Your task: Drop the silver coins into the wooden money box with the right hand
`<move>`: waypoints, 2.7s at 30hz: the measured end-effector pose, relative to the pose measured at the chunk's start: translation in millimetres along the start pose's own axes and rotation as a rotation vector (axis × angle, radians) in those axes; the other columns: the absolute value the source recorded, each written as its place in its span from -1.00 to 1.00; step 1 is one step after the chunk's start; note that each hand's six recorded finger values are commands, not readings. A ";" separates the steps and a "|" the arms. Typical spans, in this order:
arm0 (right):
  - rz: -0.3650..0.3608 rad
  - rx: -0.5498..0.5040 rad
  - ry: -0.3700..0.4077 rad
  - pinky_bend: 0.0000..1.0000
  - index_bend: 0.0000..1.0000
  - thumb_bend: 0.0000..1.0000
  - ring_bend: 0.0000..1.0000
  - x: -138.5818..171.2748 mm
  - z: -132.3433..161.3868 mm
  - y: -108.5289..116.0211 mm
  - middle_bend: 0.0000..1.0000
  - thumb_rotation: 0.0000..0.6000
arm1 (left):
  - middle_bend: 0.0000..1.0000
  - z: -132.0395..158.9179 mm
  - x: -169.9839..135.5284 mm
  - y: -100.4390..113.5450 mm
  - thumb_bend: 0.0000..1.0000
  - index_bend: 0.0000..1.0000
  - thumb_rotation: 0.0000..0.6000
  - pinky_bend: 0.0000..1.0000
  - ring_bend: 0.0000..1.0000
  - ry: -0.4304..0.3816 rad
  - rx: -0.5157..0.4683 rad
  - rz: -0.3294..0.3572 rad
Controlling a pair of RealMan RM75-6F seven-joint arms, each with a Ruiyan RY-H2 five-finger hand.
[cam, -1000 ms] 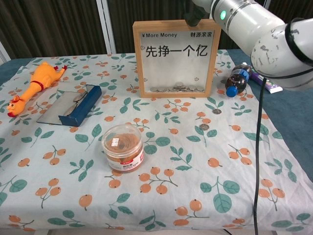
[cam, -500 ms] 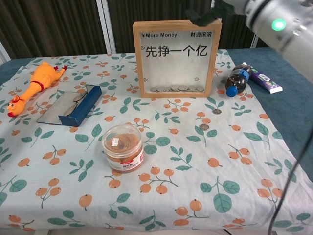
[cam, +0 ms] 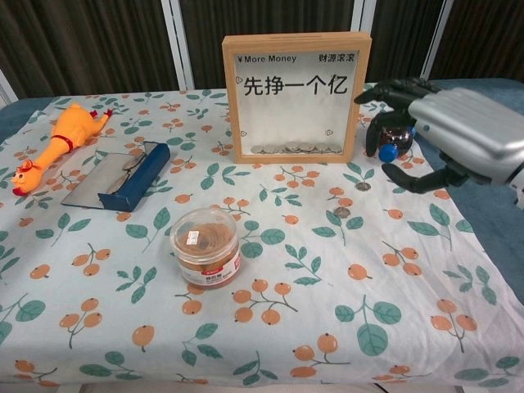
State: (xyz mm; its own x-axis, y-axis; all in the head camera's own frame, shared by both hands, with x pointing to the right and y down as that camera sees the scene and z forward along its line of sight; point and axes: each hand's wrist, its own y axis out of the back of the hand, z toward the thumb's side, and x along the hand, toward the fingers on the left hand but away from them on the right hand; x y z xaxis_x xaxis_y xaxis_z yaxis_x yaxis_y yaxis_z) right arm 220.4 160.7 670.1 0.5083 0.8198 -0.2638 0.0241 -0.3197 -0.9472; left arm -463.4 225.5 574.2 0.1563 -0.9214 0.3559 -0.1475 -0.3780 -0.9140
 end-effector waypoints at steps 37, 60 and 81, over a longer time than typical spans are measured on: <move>0.207 0.028 -0.060 -0.78 0.11 0.04 -0.98 -38.1 -3.2 -86.3 -0.56 1.00 | -1.00 -3.8 -0.5 4.4 -0.09 -1.00 1.00 -1.00 -1.00 0.001 -0.019 0.018; 0.248 0.059 -0.059 -0.79 0.16 0.06 -0.98 -46.5 2.9 -96.1 -0.56 1.00 | -1.00 -5.4 -2.5 7.3 -0.09 -1.00 1.00 -1.00 -1.00 0.006 -0.023 0.021; 0.254 0.058 -0.068 -0.78 0.17 0.06 -0.98 -47.8 0.7 -95.6 -0.56 1.00 | -1.00 -5.1 -2.6 7.4 -0.09 -1.00 1.00 -1.00 -1.00 0.005 -0.021 0.021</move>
State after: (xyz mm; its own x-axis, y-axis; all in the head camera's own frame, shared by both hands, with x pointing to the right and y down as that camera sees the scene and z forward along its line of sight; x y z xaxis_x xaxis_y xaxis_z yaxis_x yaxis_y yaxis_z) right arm 193.2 152.5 773.1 0.4331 0.7471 -0.5043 -0.1477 -0.4932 -0.8573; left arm -469.9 224.7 567.5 0.1475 -0.9297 0.3375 -0.1715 -0.3602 -0.9170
